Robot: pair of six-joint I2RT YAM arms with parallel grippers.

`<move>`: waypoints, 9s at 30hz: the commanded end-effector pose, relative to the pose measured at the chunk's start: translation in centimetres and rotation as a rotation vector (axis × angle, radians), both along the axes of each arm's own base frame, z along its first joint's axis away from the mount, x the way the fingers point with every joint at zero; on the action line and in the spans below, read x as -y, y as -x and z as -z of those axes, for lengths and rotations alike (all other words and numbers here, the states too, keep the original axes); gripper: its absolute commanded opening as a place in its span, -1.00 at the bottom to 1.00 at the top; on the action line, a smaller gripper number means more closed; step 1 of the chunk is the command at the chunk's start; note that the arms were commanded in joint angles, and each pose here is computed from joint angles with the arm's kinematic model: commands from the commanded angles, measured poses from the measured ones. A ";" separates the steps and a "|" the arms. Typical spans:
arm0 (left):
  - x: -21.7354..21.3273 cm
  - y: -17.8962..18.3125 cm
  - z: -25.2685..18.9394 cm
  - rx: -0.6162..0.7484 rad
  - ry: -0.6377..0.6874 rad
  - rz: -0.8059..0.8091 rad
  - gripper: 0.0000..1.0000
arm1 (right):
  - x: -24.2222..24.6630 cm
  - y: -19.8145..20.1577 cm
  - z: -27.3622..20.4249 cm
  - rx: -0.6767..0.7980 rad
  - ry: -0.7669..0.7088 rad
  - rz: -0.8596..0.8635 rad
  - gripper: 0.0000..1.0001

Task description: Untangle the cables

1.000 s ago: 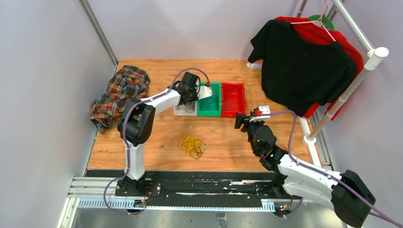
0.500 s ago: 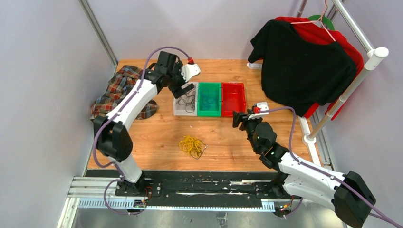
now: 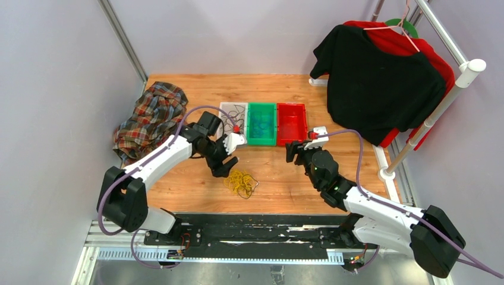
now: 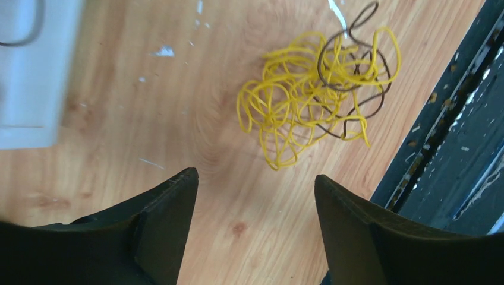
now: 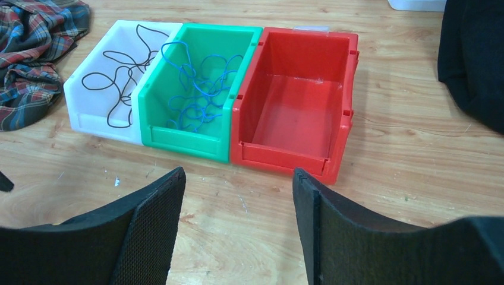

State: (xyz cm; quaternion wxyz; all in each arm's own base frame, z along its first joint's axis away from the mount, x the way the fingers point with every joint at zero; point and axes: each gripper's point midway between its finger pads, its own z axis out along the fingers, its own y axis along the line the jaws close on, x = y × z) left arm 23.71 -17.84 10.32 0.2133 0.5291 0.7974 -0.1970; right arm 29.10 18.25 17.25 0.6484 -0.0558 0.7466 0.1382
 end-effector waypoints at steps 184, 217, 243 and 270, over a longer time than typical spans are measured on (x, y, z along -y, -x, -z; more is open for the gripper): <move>-10.8 -2.6 5.5 0.238 -0.335 0.003 0.30 | -13.5 -3.0 -2.7 -0.034 -0.014 -0.351 0.35; -3.3 2.3 -8.7 0.204 0.176 0.000 -0.99 | -19.9 6.5 -1.9 0.050 -0.096 -0.657 0.45; -1.9 2.6 -12.1 0.233 0.271 0.003 -0.99 | -22.3 7.8 3.4 -0.086 -0.109 -0.682 0.29; -3.0 3.0 -12.5 0.296 0.226 0.005 -0.99 | -16.5 6.0 -1.3 -0.030 -0.059 -0.503 -0.85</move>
